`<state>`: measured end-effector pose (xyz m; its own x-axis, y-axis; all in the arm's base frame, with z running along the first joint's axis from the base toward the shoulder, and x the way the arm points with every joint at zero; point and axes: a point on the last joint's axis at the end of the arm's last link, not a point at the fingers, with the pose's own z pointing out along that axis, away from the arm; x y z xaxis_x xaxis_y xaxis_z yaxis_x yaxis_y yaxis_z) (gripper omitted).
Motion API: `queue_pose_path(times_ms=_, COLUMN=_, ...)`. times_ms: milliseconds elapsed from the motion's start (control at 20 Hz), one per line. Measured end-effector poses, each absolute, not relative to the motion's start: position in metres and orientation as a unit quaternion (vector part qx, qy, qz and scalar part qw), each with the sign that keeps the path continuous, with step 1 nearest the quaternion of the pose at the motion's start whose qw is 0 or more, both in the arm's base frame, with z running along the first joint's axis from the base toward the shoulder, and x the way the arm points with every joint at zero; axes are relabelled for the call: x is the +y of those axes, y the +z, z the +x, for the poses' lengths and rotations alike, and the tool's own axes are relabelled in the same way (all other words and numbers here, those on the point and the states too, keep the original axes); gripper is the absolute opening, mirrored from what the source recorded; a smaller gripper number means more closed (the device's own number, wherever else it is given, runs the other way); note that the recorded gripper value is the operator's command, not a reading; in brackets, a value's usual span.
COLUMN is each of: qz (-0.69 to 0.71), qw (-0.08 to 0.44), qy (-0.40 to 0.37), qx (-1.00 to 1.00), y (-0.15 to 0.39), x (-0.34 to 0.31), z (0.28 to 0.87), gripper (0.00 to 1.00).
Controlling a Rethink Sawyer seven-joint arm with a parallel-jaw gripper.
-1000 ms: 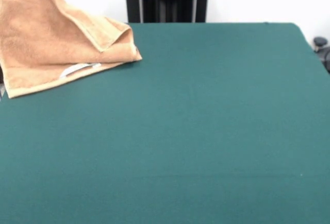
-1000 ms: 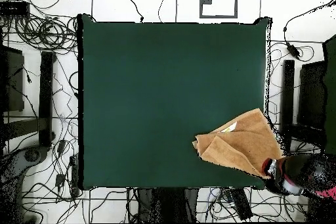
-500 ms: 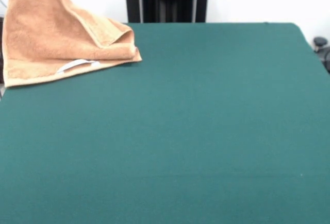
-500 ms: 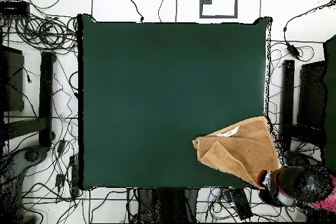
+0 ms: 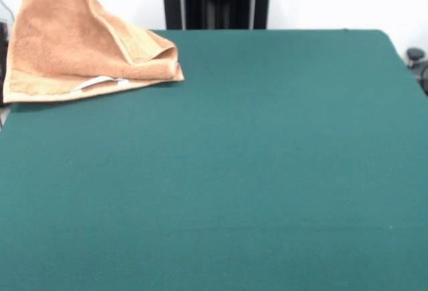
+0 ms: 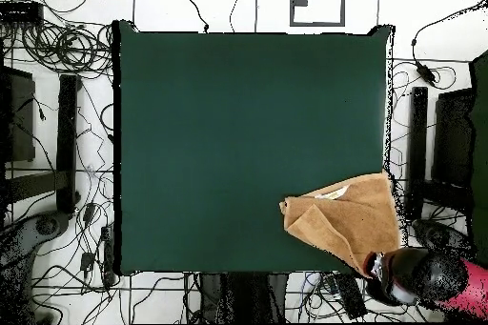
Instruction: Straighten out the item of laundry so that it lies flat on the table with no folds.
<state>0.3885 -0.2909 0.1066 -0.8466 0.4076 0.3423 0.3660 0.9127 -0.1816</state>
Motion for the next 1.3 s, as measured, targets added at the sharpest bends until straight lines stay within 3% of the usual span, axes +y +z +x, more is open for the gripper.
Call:
queue_pose_path(times_ms=800, qz=-0.209, qw=0.214, qy=0.038, qx=-0.953, y=0.116, x=-0.271, z=0.344, gripper=0.00)
queue_pose_path(times_ms=1300, qz=-0.218, qw=0.192, qy=0.026, qx=-0.957, y=0.102, x=-0.274, z=0.290, gripper=0.00)
